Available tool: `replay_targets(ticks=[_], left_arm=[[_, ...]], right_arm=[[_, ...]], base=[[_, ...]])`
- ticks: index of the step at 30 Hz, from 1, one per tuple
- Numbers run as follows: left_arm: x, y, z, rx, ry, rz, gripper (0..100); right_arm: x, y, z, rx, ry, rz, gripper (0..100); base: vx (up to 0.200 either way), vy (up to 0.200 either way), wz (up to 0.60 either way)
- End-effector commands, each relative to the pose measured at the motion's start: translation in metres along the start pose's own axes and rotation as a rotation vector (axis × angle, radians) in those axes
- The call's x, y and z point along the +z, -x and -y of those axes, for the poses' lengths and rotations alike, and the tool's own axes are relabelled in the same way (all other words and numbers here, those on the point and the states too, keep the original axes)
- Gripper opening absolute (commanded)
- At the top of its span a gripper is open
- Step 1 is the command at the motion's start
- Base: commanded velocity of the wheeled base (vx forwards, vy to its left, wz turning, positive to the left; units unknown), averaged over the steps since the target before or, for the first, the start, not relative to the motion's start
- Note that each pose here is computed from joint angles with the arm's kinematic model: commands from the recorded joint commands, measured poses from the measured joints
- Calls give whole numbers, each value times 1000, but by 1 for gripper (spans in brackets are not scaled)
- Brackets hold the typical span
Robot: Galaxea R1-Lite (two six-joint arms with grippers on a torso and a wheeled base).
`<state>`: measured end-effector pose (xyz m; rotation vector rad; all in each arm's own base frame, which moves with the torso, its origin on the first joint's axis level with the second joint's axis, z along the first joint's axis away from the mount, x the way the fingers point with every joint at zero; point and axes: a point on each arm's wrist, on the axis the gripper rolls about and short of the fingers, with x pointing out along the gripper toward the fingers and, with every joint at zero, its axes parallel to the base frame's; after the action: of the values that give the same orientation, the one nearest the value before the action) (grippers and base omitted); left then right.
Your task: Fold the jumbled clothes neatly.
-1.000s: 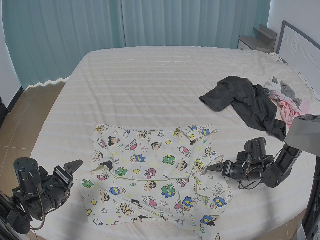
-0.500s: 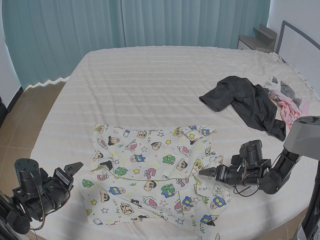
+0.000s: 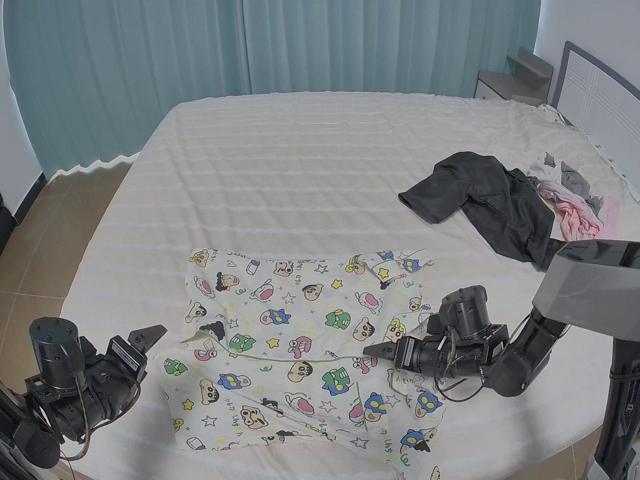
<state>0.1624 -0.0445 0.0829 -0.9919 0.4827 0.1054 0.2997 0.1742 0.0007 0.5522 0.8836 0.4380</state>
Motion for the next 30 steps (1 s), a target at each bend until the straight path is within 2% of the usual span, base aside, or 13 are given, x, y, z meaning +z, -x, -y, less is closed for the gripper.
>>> replay_targets(ticks=[1, 6, 8, 13, 17, 24, 30], left_arm=[[-1, 1, -3, 12, -1, -6, 100], [-2, 0, -3, 16, -2, -8, 100], [-2, 0, -3, 16, -2, -8, 100], [-2, 0, -4, 19, -2, -9, 100], [-2, 0, -4, 19, -1, -9, 100], [-2, 0, -4, 19, -1, -9, 100], [-2, 0, -4, 19, 4, -9, 100]], right_arm=[[-11, -17, -2, -14, 18, -26, 100], [-8, 0, -9, -3, 6, -4, 100], [-6, 18, -15, 14, -25, 15, 100], [-6, 47, -20, 30, -34, 40, 100], [0, 65, -8, 1, -67, 73, 100], [11, 65, 22, -77, -135, 100, 100], [9, 52, 46, -141, -176, 82, 100]], base=[[0, 0, 0], [0, 0, 0], [0, 0, 0], [0, 0, 0], [0, 0, 0], [0, 0, 0], [0, 0, 0]])
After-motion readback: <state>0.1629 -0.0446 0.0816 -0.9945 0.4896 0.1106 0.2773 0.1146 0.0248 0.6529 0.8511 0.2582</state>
